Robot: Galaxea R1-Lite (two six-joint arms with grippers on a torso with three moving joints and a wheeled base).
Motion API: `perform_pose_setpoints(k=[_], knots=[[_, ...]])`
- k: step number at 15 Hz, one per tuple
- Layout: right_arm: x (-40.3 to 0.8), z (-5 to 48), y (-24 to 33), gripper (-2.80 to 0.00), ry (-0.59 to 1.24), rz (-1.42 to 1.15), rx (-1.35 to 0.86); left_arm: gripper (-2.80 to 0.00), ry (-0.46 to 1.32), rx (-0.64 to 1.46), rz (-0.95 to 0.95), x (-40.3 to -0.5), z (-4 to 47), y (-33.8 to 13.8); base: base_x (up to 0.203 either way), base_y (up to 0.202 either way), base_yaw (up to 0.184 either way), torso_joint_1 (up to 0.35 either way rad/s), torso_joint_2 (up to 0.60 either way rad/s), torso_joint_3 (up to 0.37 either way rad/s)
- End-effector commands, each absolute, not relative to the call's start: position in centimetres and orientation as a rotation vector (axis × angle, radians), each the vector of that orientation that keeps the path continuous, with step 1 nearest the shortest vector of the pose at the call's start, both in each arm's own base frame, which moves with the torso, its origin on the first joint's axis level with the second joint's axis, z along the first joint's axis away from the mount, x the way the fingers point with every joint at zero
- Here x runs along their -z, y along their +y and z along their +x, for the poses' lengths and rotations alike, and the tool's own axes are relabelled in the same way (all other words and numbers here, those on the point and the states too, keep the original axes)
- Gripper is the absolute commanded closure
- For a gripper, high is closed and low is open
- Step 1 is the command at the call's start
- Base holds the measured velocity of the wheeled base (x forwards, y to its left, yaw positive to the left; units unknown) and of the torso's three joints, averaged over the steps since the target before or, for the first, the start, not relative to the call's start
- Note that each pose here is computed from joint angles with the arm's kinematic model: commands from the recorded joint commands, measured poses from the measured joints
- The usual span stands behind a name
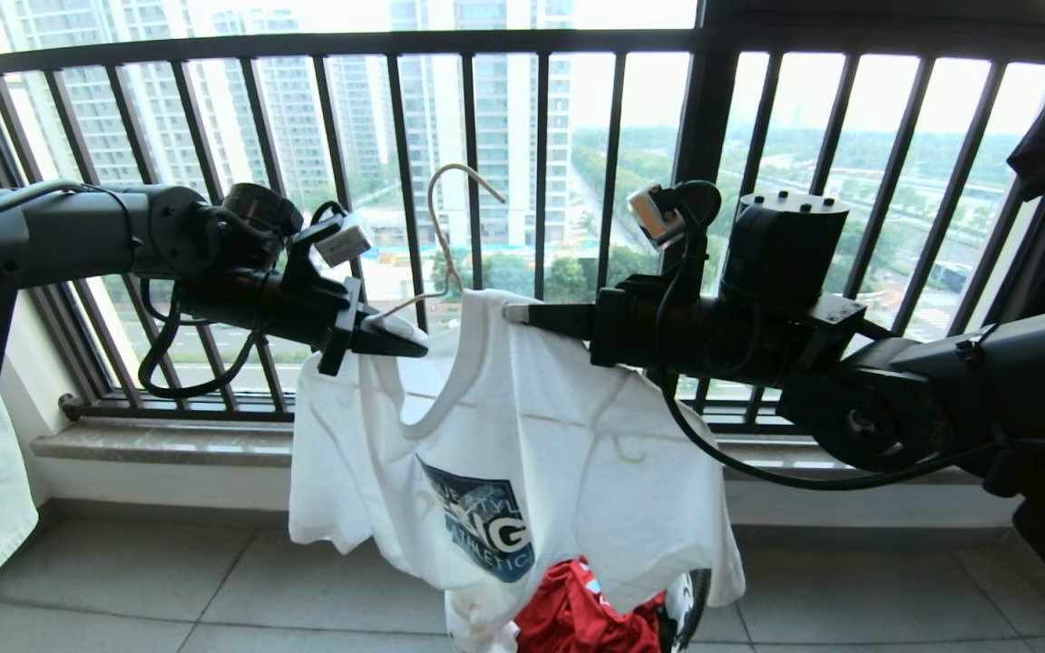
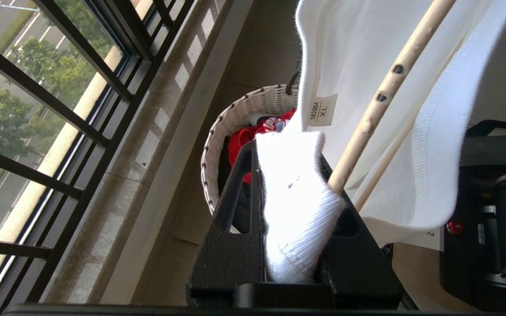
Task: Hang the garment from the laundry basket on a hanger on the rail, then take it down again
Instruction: Hang the clothes rack on the clothesline
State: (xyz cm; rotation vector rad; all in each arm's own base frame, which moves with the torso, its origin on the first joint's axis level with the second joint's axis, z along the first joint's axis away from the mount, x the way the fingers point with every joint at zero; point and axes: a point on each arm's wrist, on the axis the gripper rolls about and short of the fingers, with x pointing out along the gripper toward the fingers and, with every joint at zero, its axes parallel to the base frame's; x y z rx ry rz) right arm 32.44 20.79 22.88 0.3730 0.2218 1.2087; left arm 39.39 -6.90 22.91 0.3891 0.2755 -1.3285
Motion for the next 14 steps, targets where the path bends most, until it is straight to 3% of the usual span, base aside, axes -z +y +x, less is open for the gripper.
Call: perform_pose_setpoints(k=[1, 5, 6, 14], knots=[[-22.85, 32.47, 20.8, 0.0, 0.222, 0.375, -1.212, 0.0, 0.267, 1.334, 0.39, -23.15, 39.19, -6.89, 0.0, 0.0, 0.0, 0.0, 0.0, 0.0], [-22.7, 32.53, 20.82, 0.0, 0.222, 0.371, -1.211, 0.0, 0.258, 1.331, 0.397, -23.5, 39.02, -6.87, 0.0, 0.0, 0.0, 0.0, 0.0, 0.0], [-22.67, 32.52, 20.82, -2.8, 0.221, 0.37, -1.211, 0.0, 0.257, 1.33, 0.396, -23.51, 39.04, -6.87, 0.0, 0.0, 0.0, 0.0, 0.0, 0.0], [-22.29, 33.17, 20.97, -2.8, 0.224, 0.371, -1.198, 0.0, 0.267, 1.32, 0.373, -23.84, 38.89, -6.57, 0.0, 0.0, 0.0, 0.0, 0.0, 0.0]])
